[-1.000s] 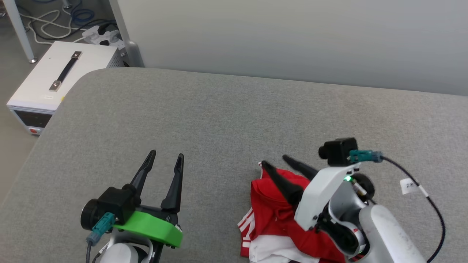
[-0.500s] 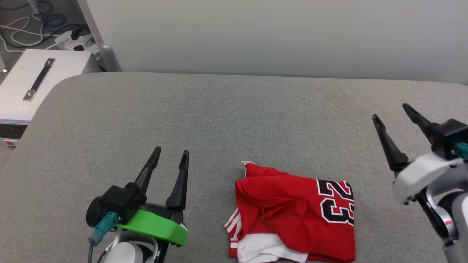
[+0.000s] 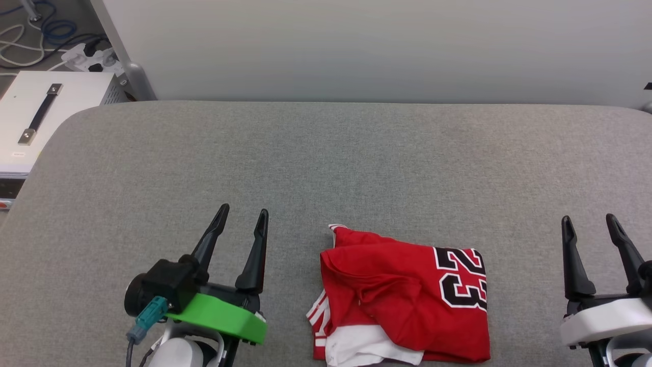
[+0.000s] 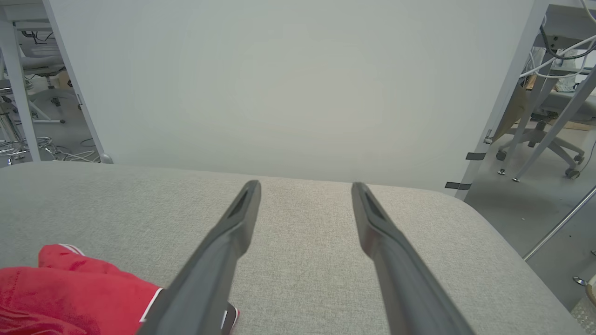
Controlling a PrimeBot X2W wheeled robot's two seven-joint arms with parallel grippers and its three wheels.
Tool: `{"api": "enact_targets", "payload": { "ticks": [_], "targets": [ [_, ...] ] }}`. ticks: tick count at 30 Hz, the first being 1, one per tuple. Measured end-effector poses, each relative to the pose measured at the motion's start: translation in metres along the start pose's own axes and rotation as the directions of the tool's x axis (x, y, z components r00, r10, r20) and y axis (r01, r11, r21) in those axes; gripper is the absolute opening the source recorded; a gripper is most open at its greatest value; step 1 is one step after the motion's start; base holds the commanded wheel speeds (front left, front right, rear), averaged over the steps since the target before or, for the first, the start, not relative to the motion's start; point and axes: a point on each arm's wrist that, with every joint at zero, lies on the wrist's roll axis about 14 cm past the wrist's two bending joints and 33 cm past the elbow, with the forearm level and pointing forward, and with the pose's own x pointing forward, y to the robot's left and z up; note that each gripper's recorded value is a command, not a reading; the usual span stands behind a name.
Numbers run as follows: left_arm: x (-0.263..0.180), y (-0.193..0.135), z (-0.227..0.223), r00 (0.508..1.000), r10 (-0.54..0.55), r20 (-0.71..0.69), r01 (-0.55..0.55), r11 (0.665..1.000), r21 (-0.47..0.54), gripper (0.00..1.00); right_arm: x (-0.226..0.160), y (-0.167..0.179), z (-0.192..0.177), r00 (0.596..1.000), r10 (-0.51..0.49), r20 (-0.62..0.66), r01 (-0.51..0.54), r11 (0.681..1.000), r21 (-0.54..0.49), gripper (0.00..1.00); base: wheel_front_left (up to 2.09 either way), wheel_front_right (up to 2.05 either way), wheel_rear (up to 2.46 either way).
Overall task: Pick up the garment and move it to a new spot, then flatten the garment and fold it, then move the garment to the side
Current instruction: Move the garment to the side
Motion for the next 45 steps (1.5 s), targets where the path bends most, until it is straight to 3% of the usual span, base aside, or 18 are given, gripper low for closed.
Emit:
{"api": "enact_targets", "payload": {
  "ticks": [18, 25, 30, 34, 38, 45],
  "targets": [
    [-0.008, 0.002, -0.007, 1.0, 0.017, -0.023, -0.018, 1.0, -0.009, 1.0, -0.003, 0.013, -0.017, 1.0, 0.007, -0.016, -0.007, 0.999, 0.043, 1.0, 0.0, 0.0, 0.0],
    [-0.009, 0.003, -0.009, 0.999, 0.021, -0.031, -0.021, 1.0, -0.009, 1.0, -0.002, 0.034, -0.045, 0.97, 0.084, -0.227, -0.058, 0.991, 0.119, 1.0, 0.0, 0.0, 0.0],
    [-0.009, 0.005, -0.014, 0.999, 0.026, -0.045, -0.027, 1.0, -0.009, 1.0, -0.011, 0.044, -0.073, 0.857, 0.171, -0.486, -0.103, 0.981, 0.163, 1.0, 0.0, 0.0, 0.0],
    [-0.008, 0.006, -0.021, 0.997, 0.029, -0.066, -0.03, 0.999, -0.012, 1.0, -0.023, 0.054, -0.097, 0.695, 0.232, -0.681, -0.108, 0.969, 0.22, 1.0, 0.0, 0.0, 0.0],
    [-0.004, 0.007, -0.027, 0.996, 0.028, -0.081, -0.029, 0.999, -0.014, 1.0, -0.023, 0.058, -0.11, 0.58, 0.251, -0.775, -0.119, 0.967, 0.224, 1.0, 0.0, 0.0, 0.0],
    [0.002, 0.018, -0.032, 0.994, 0.054, -0.093, -0.054, 0.999, -0.003, 1.0, -0.024, 0.075, -0.139, 0.435, 0.296, -0.85, -0.111, 0.955, 0.276, 1.0, 0.0, 0.0, 0.0]
  ]
}}
